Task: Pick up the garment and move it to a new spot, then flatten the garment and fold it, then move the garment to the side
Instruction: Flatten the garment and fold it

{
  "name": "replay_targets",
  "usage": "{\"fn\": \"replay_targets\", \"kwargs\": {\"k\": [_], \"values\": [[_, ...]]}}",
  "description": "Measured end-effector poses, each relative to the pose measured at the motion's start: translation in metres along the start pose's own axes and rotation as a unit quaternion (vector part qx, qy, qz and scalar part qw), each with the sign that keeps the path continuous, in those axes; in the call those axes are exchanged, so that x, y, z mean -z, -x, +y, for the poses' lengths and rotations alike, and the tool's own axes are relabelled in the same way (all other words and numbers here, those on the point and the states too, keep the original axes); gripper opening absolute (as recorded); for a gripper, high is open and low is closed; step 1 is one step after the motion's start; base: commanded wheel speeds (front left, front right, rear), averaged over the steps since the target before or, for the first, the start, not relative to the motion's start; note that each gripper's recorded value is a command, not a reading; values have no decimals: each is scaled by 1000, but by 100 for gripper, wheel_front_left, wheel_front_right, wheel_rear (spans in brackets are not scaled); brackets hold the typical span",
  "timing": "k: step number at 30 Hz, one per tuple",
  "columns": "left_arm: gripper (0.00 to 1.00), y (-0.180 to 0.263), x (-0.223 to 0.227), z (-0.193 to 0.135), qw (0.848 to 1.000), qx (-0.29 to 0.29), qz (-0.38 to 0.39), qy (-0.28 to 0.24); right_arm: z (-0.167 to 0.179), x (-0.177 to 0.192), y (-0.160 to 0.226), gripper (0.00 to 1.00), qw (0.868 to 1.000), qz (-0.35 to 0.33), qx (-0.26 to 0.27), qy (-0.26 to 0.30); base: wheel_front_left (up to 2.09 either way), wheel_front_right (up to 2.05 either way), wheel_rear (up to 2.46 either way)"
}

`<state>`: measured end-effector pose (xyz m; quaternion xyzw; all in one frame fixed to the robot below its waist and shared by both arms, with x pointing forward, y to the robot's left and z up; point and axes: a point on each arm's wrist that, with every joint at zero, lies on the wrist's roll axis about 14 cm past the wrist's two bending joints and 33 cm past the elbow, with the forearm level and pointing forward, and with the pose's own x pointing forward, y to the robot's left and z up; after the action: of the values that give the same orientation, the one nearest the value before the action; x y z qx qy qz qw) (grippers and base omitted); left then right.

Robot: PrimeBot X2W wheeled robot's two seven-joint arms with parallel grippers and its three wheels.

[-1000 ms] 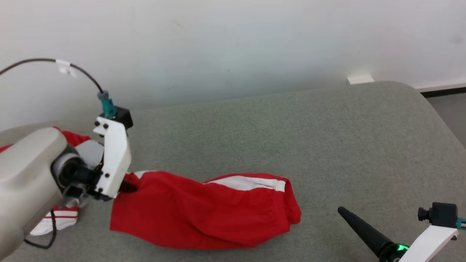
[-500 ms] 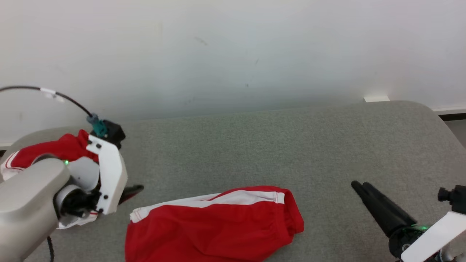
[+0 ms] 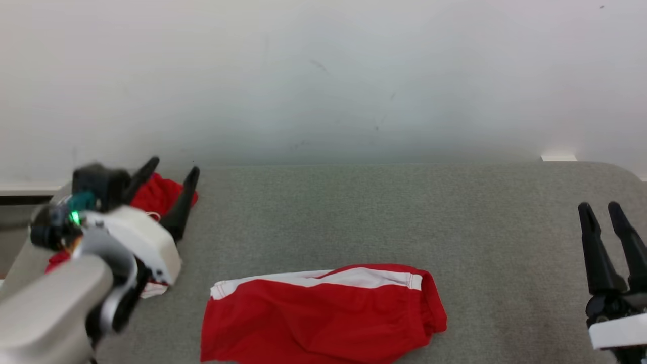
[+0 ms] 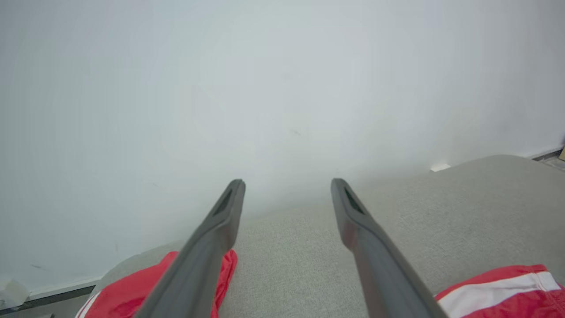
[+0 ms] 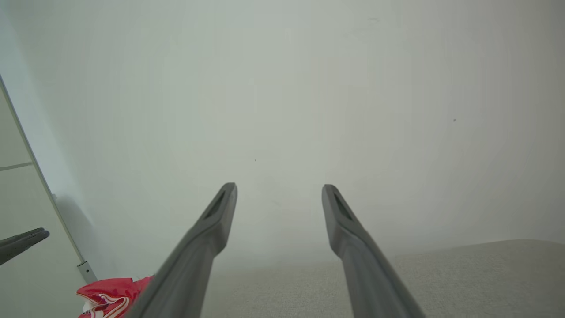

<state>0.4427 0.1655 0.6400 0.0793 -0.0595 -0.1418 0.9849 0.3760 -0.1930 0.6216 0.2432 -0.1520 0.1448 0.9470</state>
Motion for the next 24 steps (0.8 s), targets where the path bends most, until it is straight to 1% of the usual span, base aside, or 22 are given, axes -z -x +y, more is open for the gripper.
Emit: {"fn": "replay_targets", "kwargs": {"k": [4, 7, 10, 12, 14, 18, 21, 24], "values": [[100, 20, 17, 0, 997, -49, -16, 52, -3, 19, 11, 100, 1000, 4, 26, 10, 0, 0, 0], [100, 31, 12, -8, 993, -72, -47, 77, -7, 31, 20, 100, 999, 10, 45, 19, 0, 0, 0], [100, 49, 26, -11, 988, -103, -54, 100, -9, 40, 28, 100, 997, 19, 57, 39, 0, 0, 0], [100, 61, 39, -16, 985, -118, -52, 112, -8, 50, 34, 100, 997, 26, 66, 31, 0, 0, 0], [100, 72, 53, -19, 982, -133, -43, 127, -9, 65, 41, 100, 996, 48, 74, 33, 0, 0, 0], [100, 88, 77, -28, 977, -148, -26, 151, -3, 101, 48, 100, 991, 102, 82, 18, 0, 0, 0], [100, 93, 85, -34, 974, -151, -24, 169, 6, 122, 41, 100, 988, 139, 72, 15, 0, 0, 0], [100, 95, 86, -36, 972, -152, -31, 177, 13, 144, 34, 100, 981, 185, 58, 22, 0, 0, 0]]}}
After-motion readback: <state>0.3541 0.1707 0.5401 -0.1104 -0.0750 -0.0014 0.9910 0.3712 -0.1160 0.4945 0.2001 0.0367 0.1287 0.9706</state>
